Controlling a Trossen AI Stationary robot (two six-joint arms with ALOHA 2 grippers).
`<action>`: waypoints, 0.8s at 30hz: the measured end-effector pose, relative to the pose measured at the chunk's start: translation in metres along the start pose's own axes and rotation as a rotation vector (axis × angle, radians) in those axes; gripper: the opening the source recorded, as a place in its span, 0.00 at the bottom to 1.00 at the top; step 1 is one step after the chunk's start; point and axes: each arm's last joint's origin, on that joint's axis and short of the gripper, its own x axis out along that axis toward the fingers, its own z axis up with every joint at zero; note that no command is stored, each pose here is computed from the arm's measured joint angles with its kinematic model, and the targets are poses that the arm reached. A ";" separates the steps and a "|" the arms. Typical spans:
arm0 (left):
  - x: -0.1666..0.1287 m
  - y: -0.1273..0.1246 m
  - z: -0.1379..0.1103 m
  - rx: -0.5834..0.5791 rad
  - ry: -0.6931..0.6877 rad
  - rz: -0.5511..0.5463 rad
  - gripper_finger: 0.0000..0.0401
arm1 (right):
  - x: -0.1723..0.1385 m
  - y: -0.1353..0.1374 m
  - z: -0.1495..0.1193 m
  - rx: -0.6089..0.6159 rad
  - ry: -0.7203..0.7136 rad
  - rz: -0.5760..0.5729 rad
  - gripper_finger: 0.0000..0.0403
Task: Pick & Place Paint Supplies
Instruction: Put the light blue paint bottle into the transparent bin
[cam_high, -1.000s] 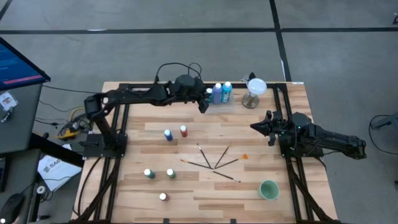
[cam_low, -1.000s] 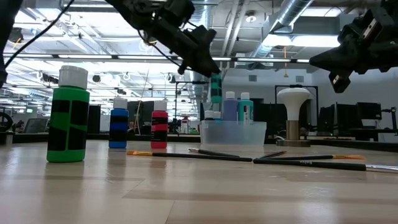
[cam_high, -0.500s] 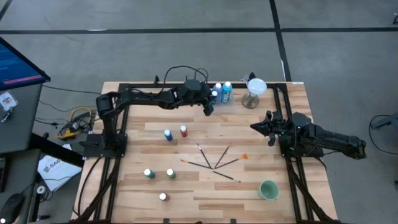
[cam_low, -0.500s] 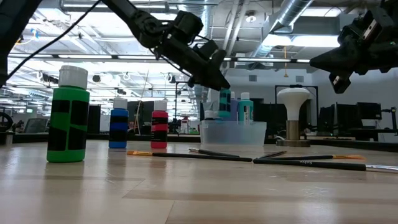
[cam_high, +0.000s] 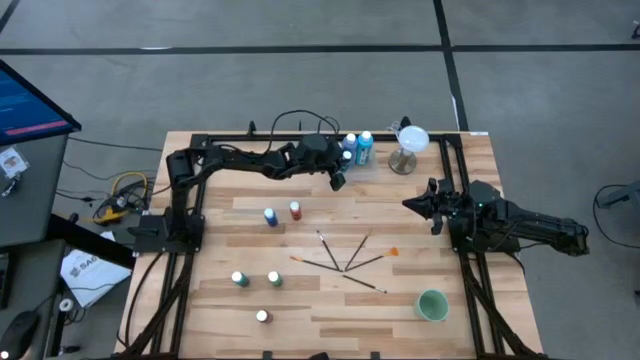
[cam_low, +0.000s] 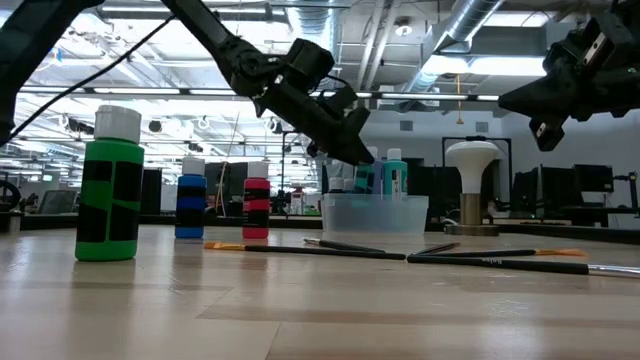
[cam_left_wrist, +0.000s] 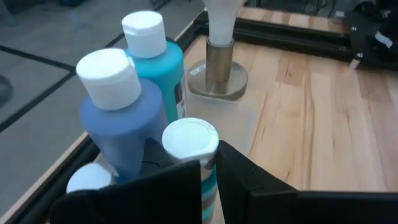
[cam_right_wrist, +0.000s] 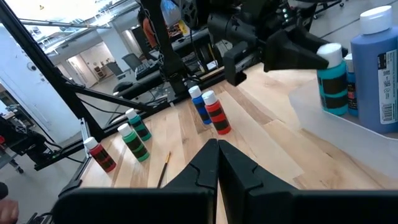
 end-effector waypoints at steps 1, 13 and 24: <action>0.000 0.000 -0.005 -0.003 0.005 0.001 0.00 | 0.000 0.000 0.000 0.000 0.000 0.000 0.01; -0.002 0.004 -0.020 -0.033 -0.049 0.017 0.00 | 0.000 0.000 0.000 0.000 0.003 -0.001 0.01; -0.002 0.012 -0.020 -0.039 -0.059 0.035 0.00 | 0.000 0.000 0.000 0.000 0.004 -0.002 0.01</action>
